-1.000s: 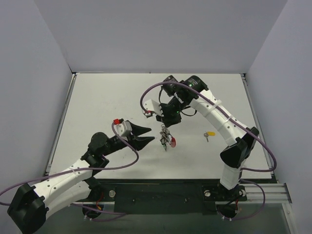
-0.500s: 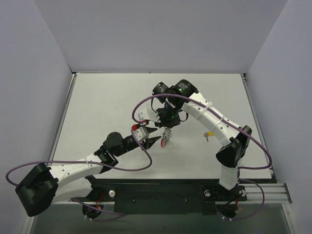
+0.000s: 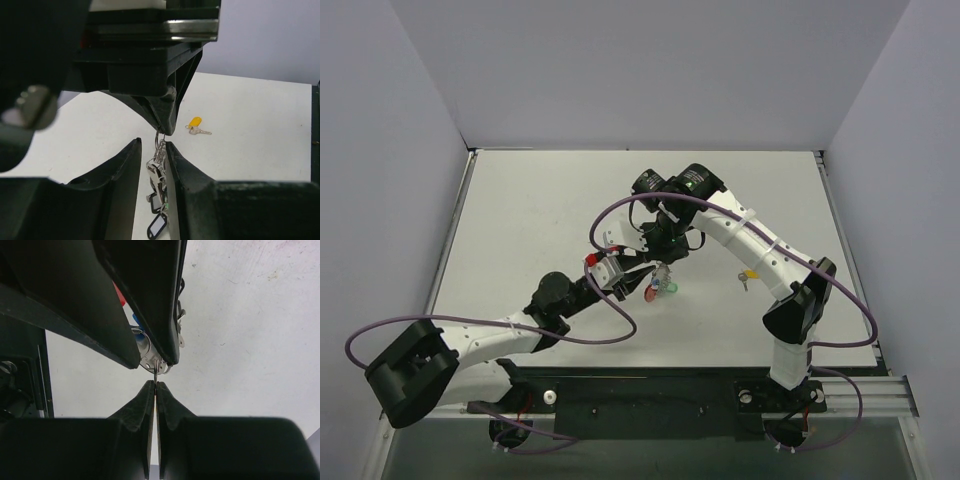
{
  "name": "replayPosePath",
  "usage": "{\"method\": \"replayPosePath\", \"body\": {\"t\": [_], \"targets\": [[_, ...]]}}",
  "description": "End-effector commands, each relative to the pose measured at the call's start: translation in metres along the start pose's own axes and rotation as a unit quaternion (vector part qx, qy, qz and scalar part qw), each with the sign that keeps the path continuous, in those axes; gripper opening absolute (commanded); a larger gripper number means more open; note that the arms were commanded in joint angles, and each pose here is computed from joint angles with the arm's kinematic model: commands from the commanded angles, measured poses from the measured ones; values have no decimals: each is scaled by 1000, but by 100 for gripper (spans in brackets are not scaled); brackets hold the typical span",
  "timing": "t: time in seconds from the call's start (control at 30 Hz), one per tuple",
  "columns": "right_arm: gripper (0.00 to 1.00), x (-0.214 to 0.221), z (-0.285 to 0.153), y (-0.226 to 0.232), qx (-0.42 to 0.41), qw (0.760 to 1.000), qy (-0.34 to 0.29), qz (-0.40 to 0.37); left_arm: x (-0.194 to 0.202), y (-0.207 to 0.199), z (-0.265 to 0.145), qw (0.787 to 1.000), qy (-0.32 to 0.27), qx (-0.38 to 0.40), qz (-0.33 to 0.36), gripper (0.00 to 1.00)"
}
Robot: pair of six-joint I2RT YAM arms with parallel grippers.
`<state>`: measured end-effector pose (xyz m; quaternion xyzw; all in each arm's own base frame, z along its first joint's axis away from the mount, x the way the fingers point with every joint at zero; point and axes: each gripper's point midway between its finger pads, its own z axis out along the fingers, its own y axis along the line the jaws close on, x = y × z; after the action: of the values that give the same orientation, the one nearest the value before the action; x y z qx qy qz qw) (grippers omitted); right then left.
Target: Put the keys on the keyring
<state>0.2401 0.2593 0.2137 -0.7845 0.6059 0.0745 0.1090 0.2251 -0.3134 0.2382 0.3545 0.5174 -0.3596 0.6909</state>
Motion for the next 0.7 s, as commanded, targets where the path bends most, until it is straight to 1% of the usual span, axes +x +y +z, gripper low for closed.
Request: {"method": "replayPosePath", "body": {"t": [0.0,0.2,0.43,0.67], "targets": [[0,29,-25,60,-99,994,53,13,-42,-1,12,997,-78,9,-8,35],[0,27,-24,63,-103,994,46,15,-42,-3,18,996,-84,20,-12,31],[0,27,-24,64,-102,994,41,16,-31,-2,23,997,-68,23,-11,30],[0,28,-25,64,-101,994,40,19,-19,-7,26,998,-38,41,1,29]]}}
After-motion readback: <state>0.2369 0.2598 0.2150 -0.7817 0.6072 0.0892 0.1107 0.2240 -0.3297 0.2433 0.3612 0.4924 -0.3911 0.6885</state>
